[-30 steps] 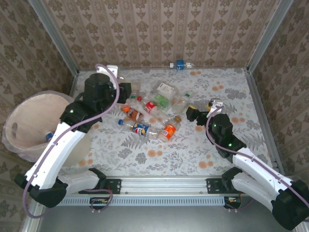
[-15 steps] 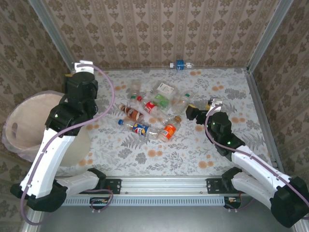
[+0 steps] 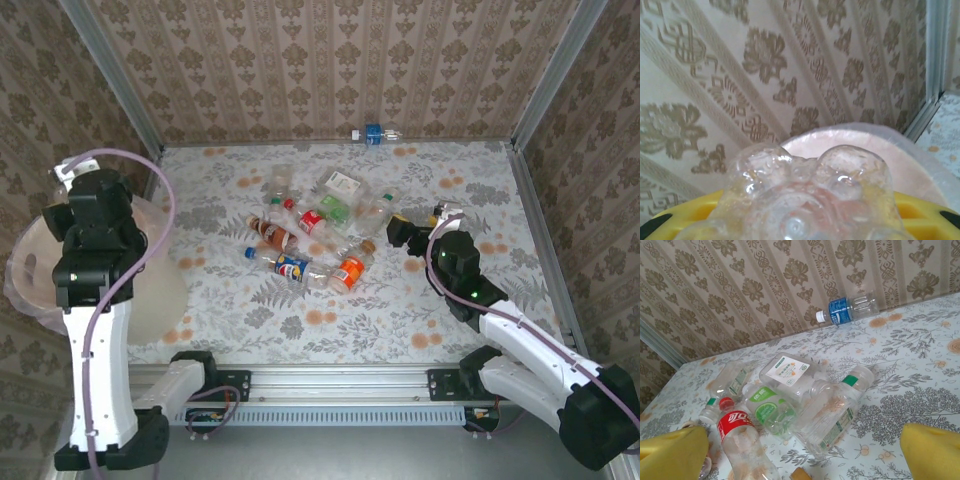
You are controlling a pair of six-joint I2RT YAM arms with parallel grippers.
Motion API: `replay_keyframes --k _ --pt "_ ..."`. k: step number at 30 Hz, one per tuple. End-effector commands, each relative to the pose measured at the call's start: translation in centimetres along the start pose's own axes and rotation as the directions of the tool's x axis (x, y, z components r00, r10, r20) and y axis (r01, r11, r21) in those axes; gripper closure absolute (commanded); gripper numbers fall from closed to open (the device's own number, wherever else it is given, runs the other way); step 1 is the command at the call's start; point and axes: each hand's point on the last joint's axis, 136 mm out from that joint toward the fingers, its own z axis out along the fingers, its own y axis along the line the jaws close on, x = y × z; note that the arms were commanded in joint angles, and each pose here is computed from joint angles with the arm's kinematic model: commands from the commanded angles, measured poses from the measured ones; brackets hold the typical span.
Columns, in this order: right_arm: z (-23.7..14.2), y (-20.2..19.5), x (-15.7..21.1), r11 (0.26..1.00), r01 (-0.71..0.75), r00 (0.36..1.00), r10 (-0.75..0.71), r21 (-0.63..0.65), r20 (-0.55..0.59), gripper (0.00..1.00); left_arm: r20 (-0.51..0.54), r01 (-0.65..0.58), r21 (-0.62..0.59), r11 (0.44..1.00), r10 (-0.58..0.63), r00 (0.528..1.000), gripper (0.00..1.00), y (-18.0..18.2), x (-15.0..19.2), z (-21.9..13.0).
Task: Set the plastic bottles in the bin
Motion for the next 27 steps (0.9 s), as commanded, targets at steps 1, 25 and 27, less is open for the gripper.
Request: replay_keyframes --k 1,25,27 --pt "0.1 0.1 -0.4 1.000 -0.019 1.000 0.019 -0.004 0.001 0.00 -0.132 0.050 0.044 0.998 -0.044 0.990 0.48 -0.5 3.1 0.9" --pt "0.3 0.0 0.2 1.000 -0.019 0.999 0.020 0.005 -0.028 0.00 -0.338 0.220 0.155 0.963 -0.158 0.928 0.21 -2.8 8.0 2.1" --pt "0.4 0.0 0.3 1.000 -0.020 0.999 0.020 0.002 -0.034 0.00 -0.336 0.235 0.184 0.954 -0.163 0.928 0.18 -3.3 7.8 2.0"
